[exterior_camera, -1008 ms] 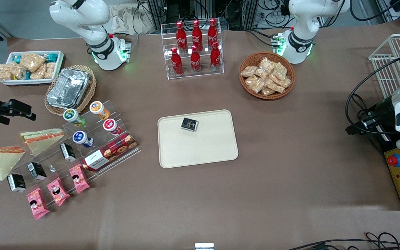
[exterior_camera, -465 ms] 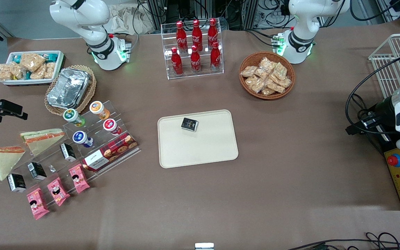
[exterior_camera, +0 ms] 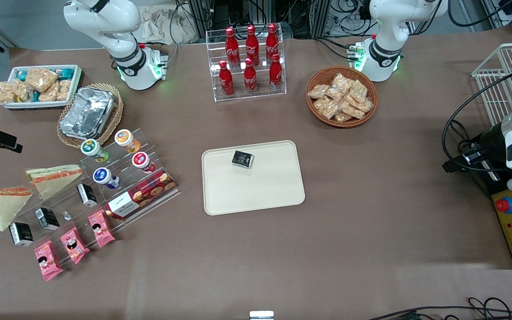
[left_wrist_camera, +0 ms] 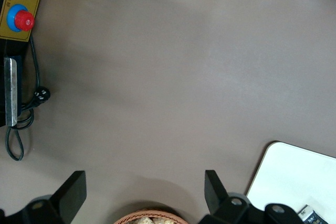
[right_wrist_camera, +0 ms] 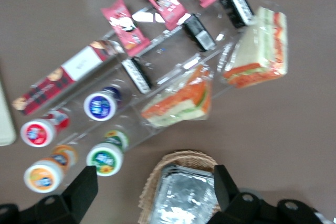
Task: Place sandwich on tray
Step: 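Lower the right gripper onto the upright wrapped sandwich and close it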
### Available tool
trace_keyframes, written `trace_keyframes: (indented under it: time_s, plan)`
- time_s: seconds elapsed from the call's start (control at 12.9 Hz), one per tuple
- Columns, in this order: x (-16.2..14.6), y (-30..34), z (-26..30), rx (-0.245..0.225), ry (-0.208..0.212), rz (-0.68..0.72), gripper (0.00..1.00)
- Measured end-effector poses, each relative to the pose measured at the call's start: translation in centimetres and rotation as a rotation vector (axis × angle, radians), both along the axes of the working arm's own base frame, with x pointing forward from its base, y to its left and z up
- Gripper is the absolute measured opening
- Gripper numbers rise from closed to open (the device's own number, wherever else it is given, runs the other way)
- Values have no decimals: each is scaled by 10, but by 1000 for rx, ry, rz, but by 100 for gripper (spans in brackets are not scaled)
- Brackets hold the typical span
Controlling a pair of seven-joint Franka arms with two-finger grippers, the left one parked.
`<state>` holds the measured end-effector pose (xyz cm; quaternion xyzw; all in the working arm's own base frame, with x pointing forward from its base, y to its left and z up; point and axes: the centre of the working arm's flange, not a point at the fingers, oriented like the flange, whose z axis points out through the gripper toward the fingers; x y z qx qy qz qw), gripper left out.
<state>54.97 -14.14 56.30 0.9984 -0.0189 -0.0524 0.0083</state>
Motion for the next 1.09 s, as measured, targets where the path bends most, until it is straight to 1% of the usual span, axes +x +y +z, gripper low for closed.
trace_keyframes:
  time_s: [0.23,0.31,0.47,0.62,0.7,0.85,1.09]
  plan:
    - [9,-20,-34,-19,54,-71,99]
    - [11,-35,-44,-24,63,-99,99]
    - [14,-61,-61,-29,56,-149,99]
    - [12,-90,-81,11,54,-220,99]
    - [12,-103,-90,22,53,-247,99]
    - [17,-114,-101,14,29,-276,99]
    - [29,-126,-109,-18,-40,-306,99]
